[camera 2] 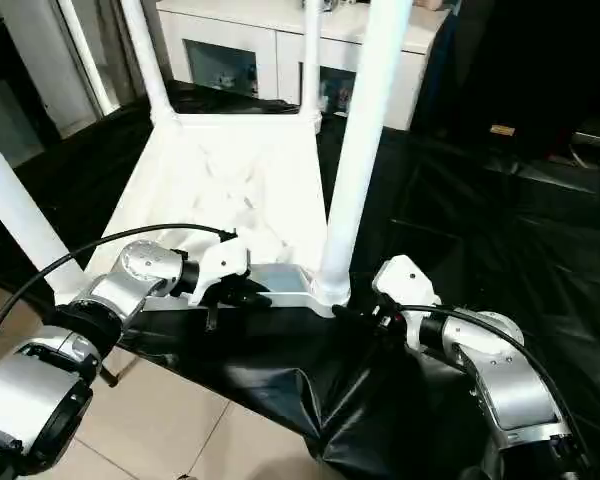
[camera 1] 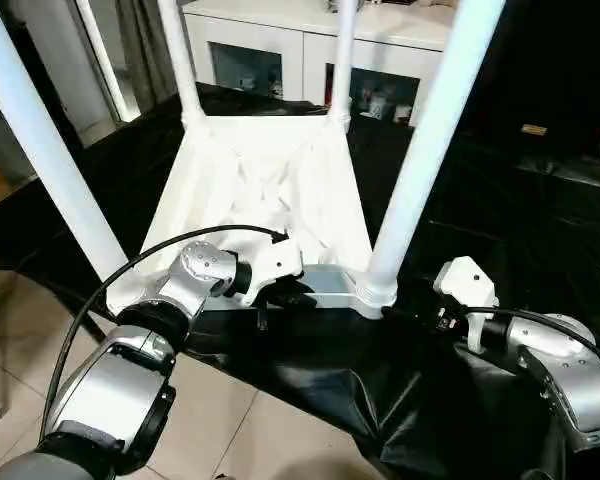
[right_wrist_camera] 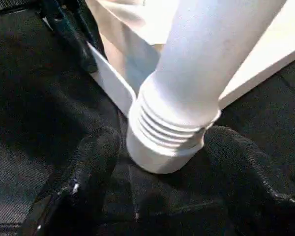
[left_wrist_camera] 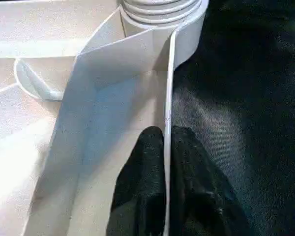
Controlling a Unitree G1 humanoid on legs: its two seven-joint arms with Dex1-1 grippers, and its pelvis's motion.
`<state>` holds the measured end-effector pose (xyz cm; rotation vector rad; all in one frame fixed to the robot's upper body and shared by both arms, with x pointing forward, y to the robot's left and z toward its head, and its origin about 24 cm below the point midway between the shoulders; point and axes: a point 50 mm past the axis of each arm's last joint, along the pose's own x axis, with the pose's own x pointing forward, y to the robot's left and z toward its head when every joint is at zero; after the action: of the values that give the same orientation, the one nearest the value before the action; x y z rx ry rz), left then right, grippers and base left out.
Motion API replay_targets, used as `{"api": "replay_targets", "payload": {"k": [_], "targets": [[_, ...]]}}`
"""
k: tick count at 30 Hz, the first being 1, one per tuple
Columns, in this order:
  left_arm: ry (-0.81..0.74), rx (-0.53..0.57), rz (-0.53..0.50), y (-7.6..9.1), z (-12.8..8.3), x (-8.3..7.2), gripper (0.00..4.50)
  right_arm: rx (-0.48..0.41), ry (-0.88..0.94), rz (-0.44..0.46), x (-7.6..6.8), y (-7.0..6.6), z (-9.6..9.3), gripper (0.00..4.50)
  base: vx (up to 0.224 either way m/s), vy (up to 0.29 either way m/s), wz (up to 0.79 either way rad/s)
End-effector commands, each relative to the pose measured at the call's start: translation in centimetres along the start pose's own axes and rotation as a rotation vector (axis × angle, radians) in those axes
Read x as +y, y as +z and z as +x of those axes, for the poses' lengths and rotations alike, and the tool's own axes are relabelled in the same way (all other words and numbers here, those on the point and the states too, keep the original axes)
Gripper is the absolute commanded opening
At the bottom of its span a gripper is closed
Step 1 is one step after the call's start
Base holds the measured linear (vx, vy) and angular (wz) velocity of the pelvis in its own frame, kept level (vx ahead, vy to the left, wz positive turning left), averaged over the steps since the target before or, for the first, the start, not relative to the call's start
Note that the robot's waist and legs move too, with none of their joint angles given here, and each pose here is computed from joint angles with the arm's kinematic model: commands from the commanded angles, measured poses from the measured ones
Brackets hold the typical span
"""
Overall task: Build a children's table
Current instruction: Rotate leg to tighten
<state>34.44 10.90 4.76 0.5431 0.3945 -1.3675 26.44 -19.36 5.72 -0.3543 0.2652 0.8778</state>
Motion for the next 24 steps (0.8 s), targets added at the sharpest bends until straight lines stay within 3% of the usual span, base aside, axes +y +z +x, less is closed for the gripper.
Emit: {"api": "replay_targets", "payload": {"k": [1, 7, 11, 14, 19, 24], "targets": [[0.006, 0.019, -0.037, -0.6, -0.3, 0.0, 0.05, -0.012, -0.004, -0.013, -0.1, 0.5, -0.1, 3.17, 0.0, 0.0, 0.0], [-0.052, 0.057, -0.039, -1.3, -0.7, -0.3, 0.02, -0.027, 0.007, -0.022, -0.1, 0.8, -0.3, 3.17, 0.0, 0.0, 0.0], [-0.087, 0.0, -0.043, -1.7, -1.3, -0.9, 0.02, -0.077, 0.008, 0.012, -0.1, 1.0, -0.7, 3.17, 0.0, 0.0, 0.0], [-0.063, -0.047, -0.053, -1.9, -1.6, -1.1, 0.0, -0.102, 0.034, 0.061, 0.2, 1.0, -0.6, 3.51, 0.0, 0.0, 0.0], [-0.034, -0.102, -0.074, -2.4, -1.6, -1.5, 0.0, -0.097, 0.03, 0.053, 0.7, 0.8, 0.7, 3.93, 0.0, 0.0, 0.0], [-0.035, -0.107, -0.072, -2.4, -1.5, -1.7, 0.0, -0.102, 0.058, 0.052, 1.1, 1.0, 2.0, 3.95, 0.0, 0.0, 0.0]]}}
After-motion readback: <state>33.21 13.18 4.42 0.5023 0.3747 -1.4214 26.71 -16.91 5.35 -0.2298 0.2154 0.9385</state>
